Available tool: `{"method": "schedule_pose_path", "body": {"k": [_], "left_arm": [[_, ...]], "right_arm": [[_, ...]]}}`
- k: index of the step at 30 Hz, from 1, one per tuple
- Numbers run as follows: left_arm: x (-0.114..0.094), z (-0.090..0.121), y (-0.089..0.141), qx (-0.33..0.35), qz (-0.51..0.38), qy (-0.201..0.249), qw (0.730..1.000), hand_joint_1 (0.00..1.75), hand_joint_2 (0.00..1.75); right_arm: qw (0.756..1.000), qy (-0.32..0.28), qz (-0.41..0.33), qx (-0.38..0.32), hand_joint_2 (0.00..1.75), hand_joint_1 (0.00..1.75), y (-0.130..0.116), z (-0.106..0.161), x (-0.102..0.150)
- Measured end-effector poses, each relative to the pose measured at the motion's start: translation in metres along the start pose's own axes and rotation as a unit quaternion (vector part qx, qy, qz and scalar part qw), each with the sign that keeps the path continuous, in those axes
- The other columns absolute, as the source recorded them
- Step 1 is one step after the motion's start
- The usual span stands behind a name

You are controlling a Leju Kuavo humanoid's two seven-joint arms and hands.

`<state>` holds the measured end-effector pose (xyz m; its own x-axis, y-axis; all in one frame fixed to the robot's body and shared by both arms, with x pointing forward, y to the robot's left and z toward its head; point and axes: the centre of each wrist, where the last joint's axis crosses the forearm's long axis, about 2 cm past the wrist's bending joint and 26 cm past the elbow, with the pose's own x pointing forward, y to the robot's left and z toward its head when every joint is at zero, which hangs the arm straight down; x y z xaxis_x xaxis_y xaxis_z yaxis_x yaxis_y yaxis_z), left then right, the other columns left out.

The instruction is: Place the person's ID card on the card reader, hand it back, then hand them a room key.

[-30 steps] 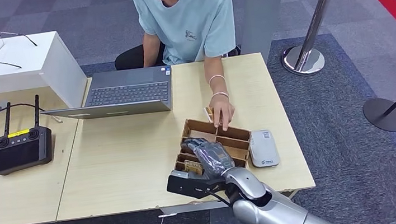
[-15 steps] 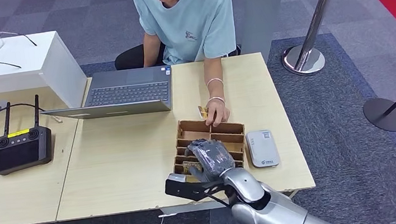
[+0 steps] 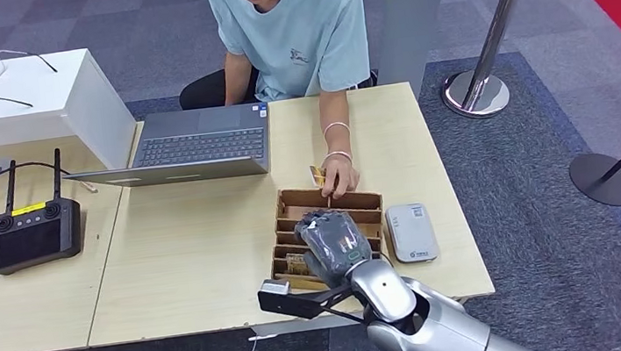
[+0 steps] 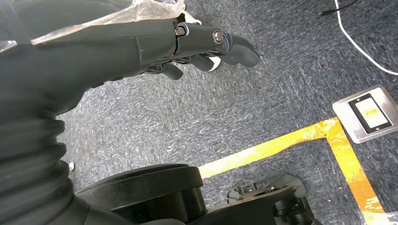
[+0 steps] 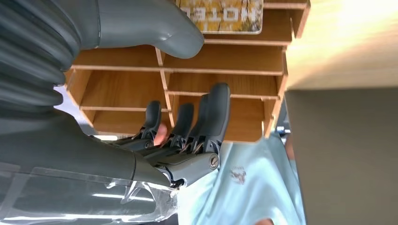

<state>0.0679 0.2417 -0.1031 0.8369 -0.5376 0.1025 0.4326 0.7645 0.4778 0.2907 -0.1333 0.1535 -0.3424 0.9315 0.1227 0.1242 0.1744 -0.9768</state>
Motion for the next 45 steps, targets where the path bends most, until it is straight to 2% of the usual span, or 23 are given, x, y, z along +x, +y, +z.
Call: {"method": "schedule_pose_path", "body": {"k": [4, 18, 23, 25, 30, 36, 40, 45], "left_arm": [[0.000, 0.000, 0.000, 0.000, 0.001, 0.000, 1.000, 0.00, 1.75], [0.001, 0.001, -0.001, 0.000, -0.001, -0.003, 1.000, 0.00, 1.75], [0.001, 0.001, -0.001, -0.001, -0.001, -0.004, 1.000, 0.00, 1.75], [0.001, 0.001, -0.002, -0.001, -0.002, -0.004, 1.000, 0.00, 1.75], [0.002, 0.002, -0.003, -0.002, -0.002, -0.006, 1.000, 0.00, 1.75], [0.003, 0.002, -0.003, -0.002, -0.003, -0.006, 1.000, 0.00, 1.75], [0.003, 0.002, -0.003, -0.002, -0.002, -0.006, 1.000, 0.00, 1.75], [0.003, 0.002, -0.003, -0.003, -0.002, -0.006, 1.000, 0.00, 1.75]], "right_arm": [[1.000, -0.008, 0.005, -0.004, 1.75, 0.70, -0.006, 0.000, 0.003], [0.999, -0.036, 0.014, 0.039, 1.75, 0.77, -0.001, 0.007, 0.009], [0.998, -0.040, 0.012, 0.046, 1.75, 0.97, 0.003, 0.010, 0.011], [0.998, -0.040, 0.011, 0.049, 1.75, 0.98, 0.004, 0.011, 0.011], [0.998, -0.035, 0.001, 0.051, 1.75, 0.86, 0.008, 0.012, 0.008], [0.999, -0.021, -0.010, 0.040, 1.75, 0.82, 0.013, 0.011, 0.003], [0.999, -0.008, -0.010, 0.037, 1.75, 0.72, 0.013, 0.008, -0.001], [0.999, 0.002, -0.013, 0.031, 1.75, 0.76, 0.009, 0.003, -0.004]]}}
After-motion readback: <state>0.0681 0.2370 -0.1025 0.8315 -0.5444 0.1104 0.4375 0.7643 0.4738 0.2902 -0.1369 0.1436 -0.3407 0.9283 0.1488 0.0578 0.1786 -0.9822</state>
